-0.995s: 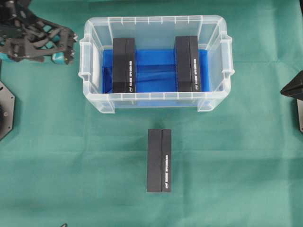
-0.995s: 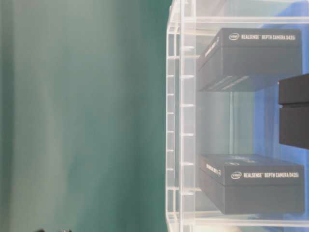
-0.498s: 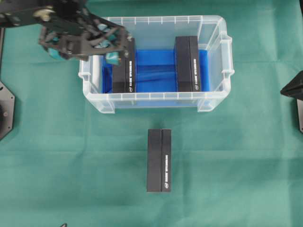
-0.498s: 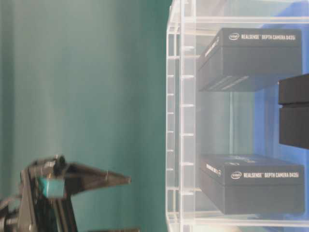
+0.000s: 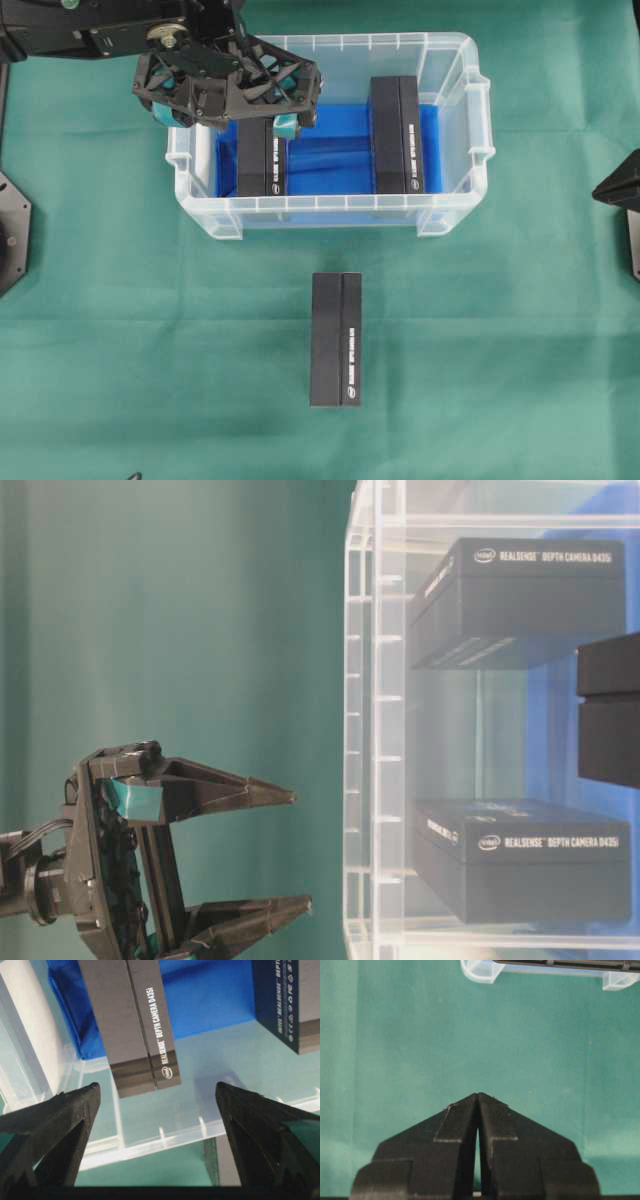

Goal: Take the box out of the case with the left arm.
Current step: 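Move the open left gripper over the left black box in the case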

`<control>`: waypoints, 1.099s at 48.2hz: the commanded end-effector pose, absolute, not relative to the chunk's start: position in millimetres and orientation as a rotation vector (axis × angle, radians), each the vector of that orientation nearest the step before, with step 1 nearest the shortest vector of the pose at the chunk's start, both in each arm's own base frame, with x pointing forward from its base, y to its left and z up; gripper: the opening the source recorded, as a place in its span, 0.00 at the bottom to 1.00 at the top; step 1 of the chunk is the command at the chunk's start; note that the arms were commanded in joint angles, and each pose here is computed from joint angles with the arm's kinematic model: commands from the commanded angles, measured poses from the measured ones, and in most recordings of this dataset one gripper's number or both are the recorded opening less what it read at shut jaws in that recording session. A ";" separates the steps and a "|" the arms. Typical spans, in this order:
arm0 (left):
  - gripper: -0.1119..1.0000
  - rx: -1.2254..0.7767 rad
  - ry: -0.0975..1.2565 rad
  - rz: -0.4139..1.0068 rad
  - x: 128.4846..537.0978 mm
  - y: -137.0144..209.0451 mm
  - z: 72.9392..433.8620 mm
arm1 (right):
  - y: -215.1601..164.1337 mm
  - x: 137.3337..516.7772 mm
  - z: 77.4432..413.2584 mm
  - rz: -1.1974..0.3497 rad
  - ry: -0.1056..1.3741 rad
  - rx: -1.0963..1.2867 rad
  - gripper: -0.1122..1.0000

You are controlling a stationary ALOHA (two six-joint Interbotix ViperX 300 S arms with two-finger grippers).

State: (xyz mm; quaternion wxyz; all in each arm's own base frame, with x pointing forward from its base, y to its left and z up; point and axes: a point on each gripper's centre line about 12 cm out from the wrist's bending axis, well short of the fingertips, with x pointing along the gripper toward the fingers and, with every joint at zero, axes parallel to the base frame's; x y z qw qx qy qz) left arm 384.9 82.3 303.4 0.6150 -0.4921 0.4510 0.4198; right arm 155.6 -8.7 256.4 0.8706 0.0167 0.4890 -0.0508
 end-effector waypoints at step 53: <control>0.94 -1.136 0.999 0.963 386.2 85.4 286.3 | -8.8 159.8 265.7 -0.108 0.999 0.041 0.12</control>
